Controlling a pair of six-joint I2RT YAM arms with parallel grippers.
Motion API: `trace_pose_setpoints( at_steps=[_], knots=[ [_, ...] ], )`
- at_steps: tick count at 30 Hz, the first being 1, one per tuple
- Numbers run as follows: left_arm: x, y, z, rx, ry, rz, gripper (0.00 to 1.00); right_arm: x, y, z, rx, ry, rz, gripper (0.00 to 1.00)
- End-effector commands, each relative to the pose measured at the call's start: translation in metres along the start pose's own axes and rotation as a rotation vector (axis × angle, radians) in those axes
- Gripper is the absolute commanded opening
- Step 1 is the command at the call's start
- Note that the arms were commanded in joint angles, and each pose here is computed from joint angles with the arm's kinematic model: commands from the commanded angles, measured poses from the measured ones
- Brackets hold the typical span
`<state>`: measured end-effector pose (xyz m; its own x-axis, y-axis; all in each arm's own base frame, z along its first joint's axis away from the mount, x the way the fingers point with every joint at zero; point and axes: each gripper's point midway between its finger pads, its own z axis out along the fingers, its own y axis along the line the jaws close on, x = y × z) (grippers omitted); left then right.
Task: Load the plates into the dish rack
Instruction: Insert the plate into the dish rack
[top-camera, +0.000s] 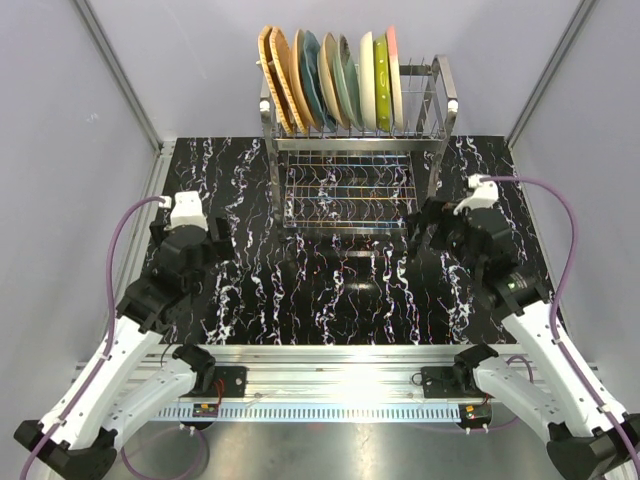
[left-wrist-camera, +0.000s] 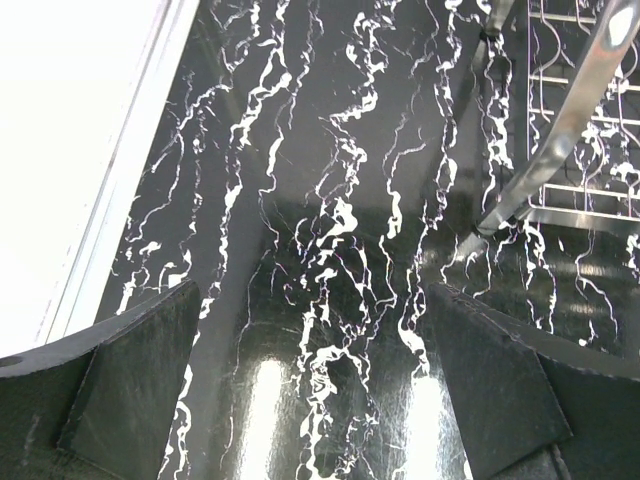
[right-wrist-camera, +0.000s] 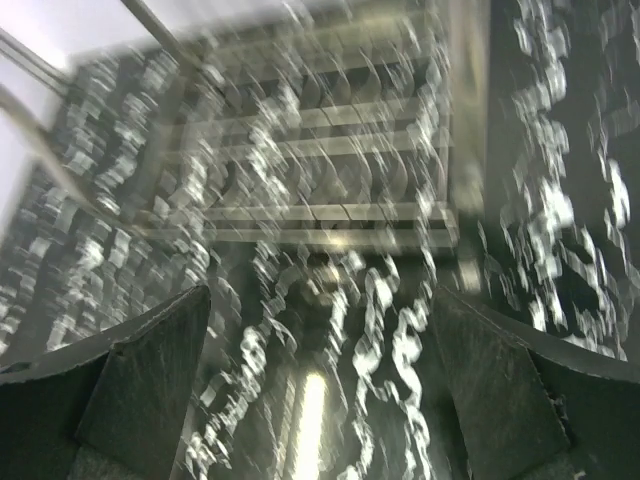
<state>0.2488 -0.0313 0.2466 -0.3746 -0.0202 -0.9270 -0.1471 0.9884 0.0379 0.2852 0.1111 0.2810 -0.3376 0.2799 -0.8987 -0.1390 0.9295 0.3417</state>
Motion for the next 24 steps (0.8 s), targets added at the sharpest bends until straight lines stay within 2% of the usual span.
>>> trace_pose_setpoints(
  at_steps=[1,5,10,15,24],
  knots=[
    [-0.016,0.008,-0.002,-0.039,-0.076,-0.054,0.99,0.021,-0.028,-0.009,0.126,0.016,0.076,1.0],
    [-0.017,0.011,-0.003,-0.049,-0.083,-0.061,0.99,0.018,-0.046,-0.014,0.221,-0.067,0.179,1.0],
    [-0.017,0.015,-0.005,-0.059,-0.094,-0.068,0.99,0.038,-0.051,-0.003,0.248,-0.011,0.193,1.0],
    [-0.019,0.015,-0.005,-0.062,-0.107,-0.074,0.99,0.061,-0.065,0.003,0.348,0.076,0.207,1.0],
    [-0.019,0.016,-0.005,-0.062,-0.107,-0.074,0.99,0.076,-0.072,0.014,0.371,0.096,0.204,1.0]
  ],
)
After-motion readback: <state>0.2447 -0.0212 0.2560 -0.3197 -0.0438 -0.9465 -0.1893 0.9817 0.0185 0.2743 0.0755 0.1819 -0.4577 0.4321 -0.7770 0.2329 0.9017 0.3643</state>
